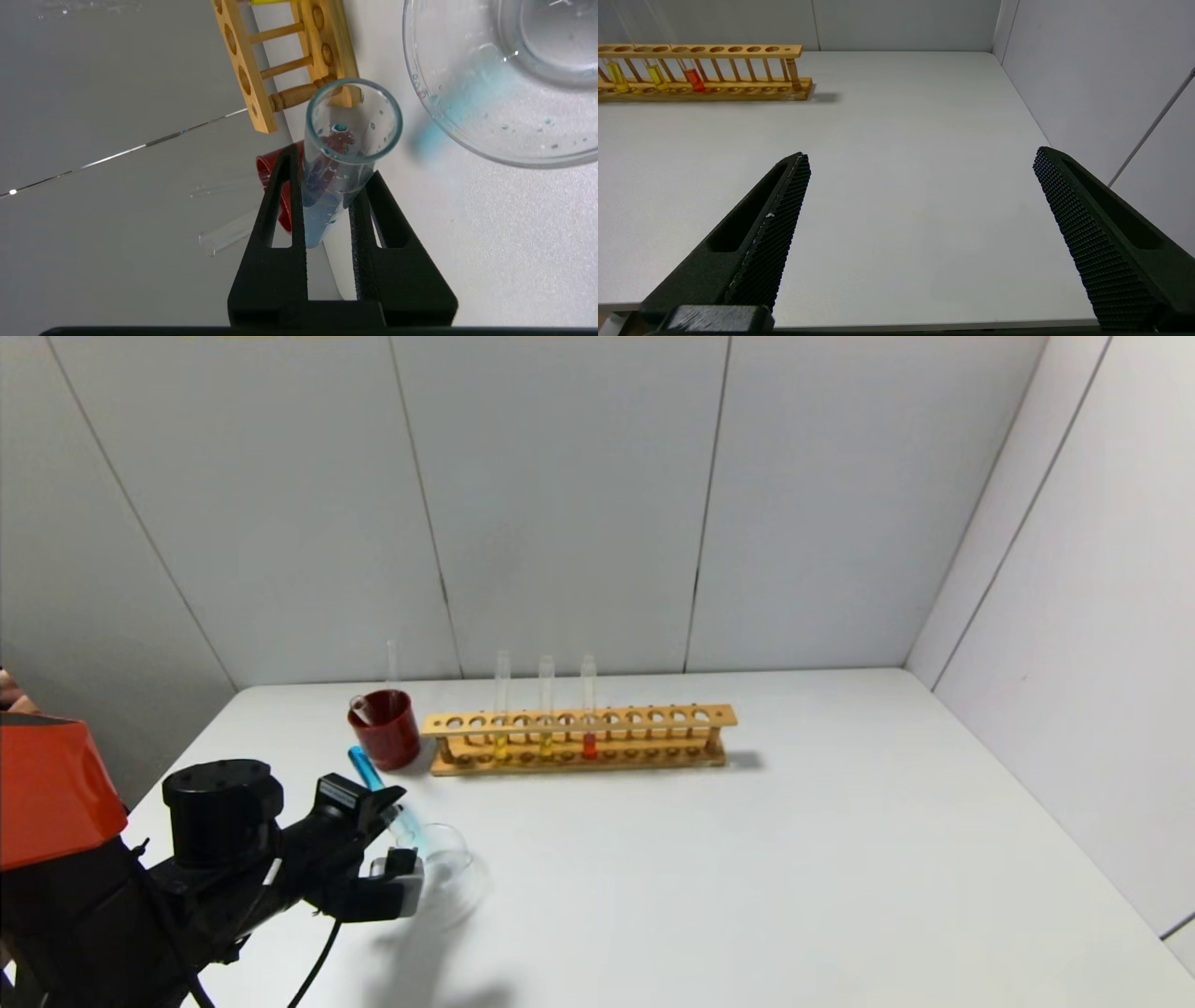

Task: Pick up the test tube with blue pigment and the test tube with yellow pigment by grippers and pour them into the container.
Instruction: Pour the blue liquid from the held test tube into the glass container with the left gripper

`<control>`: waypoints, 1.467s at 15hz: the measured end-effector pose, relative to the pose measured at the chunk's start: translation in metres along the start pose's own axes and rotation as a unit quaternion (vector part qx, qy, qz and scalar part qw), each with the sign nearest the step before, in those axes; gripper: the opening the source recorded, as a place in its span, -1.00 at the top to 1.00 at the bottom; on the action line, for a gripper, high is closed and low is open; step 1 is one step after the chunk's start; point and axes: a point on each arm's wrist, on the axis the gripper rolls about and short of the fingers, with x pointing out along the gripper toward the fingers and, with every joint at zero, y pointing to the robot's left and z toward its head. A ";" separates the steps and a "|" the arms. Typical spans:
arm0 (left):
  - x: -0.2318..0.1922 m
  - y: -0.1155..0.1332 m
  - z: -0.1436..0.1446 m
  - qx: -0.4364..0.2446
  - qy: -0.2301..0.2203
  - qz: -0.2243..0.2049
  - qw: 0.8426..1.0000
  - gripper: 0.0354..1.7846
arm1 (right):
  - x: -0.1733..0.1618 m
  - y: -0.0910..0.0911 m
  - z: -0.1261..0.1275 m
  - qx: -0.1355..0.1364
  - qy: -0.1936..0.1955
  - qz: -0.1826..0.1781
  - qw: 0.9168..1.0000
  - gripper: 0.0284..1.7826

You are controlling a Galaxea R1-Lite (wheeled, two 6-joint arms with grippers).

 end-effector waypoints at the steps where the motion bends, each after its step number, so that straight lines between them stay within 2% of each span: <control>1: 0.001 0.001 0.001 0.001 -0.002 0.002 1.000 0.68 | 0.000 0.000 0.000 0.000 0.000 0.000 1.000 -0.96; 7: 0.012 0.008 0.001 0.007 -0.004 0.024 1.000 0.68 | 0.000 0.000 0.000 0.000 0.000 0.000 1.000 -0.96; 14: 0.015 -0.001 -0.008 0.027 -0.008 0.015 0.999 0.68 | 0.000 0.000 0.000 0.000 0.000 0.000 1.000 -0.96; 22: 0.021 -0.006 -0.012 0.033 -0.007 0.024 0.999 0.68 | 0.000 0.000 0.000 0.000 0.000 0.000 1.000 -0.96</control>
